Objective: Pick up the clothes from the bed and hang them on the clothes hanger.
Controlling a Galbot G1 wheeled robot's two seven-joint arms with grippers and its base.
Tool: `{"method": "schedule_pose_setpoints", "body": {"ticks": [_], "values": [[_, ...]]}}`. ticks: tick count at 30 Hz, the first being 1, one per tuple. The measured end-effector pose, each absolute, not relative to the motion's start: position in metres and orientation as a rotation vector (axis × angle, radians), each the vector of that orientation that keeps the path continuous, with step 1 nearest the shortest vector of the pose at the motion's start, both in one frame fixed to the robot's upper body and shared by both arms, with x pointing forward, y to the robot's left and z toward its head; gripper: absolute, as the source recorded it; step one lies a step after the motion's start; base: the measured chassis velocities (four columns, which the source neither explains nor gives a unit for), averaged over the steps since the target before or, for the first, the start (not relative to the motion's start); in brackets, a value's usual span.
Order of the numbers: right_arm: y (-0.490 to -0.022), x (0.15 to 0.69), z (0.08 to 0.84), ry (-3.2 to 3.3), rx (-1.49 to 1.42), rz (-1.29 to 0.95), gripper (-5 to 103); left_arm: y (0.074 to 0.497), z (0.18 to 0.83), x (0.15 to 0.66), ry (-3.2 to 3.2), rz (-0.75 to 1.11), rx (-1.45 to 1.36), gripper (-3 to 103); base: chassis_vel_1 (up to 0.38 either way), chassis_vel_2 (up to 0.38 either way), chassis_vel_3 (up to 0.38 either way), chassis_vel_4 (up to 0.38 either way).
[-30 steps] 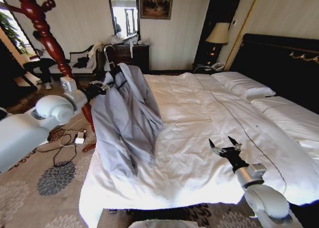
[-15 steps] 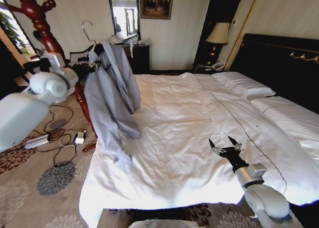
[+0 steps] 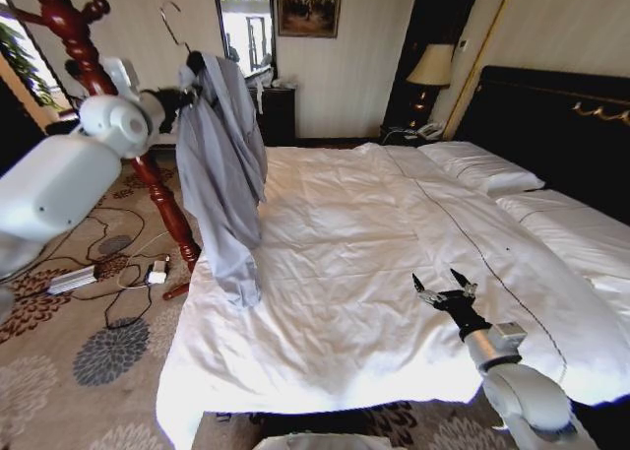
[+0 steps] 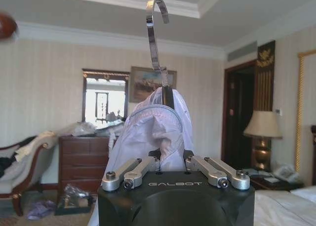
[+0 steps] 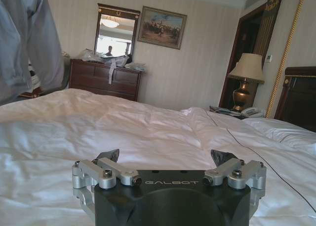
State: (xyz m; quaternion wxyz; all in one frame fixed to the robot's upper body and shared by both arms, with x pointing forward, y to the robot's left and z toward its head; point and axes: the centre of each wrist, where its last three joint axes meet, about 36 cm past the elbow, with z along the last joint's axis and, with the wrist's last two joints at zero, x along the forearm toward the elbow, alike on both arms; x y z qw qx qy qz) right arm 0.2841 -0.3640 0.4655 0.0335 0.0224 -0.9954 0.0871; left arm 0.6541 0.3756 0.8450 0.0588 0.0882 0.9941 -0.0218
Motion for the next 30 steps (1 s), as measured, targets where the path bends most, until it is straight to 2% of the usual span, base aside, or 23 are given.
{"method": "schedule_pose_setpoints", "body": {"ticks": [8,16,27,30], "values": [[-0.364,0.284,0.465,-3.062,0.069,0.268,100,0.389,0.882,0.655,3.075,-0.053,0.088,16,0.0,0.0,0.0,0.0],[-0.364,0.284,0.465,-3.062,0.069,0.268,100,0.395,0.91,0.656,3.205,-0.161,-0.036,16,0.0,0.0,0.0,0.0],[-0.364,0.284,0.465,-3.062,0.069,0.268,100,0.414,0.914,0.661,3.232,-0.121,-0.136,16,0.0,0.0,0.0,0.0],[-0.364,0.284,0.465,-3.062,0.069,0.268,100,0.423,0.918,0.662,3.236,-0.17,-0.168,16,0.0,0.0,0.0,0.0]]}}
